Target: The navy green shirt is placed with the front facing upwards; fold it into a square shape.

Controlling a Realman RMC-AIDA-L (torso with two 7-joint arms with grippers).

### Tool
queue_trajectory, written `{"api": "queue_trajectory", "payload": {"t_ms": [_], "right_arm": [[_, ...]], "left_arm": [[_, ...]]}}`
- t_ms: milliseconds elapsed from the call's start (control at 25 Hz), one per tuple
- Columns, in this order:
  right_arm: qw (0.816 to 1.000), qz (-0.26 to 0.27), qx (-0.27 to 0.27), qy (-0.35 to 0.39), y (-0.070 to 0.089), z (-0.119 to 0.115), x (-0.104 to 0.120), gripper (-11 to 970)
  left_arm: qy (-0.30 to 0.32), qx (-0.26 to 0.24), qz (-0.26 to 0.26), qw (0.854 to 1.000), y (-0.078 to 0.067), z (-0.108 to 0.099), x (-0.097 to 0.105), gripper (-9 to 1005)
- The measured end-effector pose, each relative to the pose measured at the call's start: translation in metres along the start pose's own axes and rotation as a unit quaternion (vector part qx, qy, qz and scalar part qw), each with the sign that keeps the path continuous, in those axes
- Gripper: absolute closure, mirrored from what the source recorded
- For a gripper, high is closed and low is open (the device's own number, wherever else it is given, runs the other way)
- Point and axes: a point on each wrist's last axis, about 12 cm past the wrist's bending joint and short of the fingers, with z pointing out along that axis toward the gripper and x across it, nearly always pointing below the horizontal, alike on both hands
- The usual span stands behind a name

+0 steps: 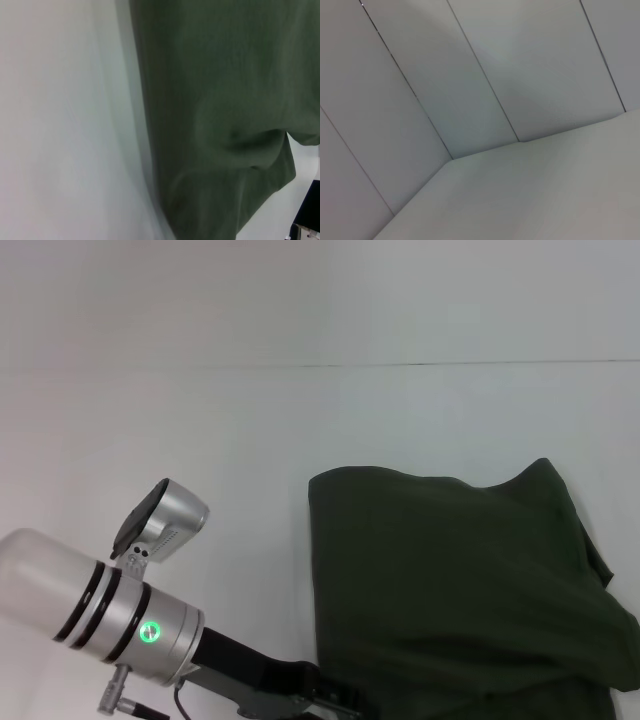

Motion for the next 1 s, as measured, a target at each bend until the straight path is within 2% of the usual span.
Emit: {"api": "queue_trajectory", "payload": {"t_ms": [1000], "right_arm": [[1.000, -0.003, -0.005, 0.004, 0.001, 0.000, -0.001, 127]], "left_arm": [[0.005, -0.037, 0.030, 0.999, -0.012, 0.013, -0.020, 49]]}}
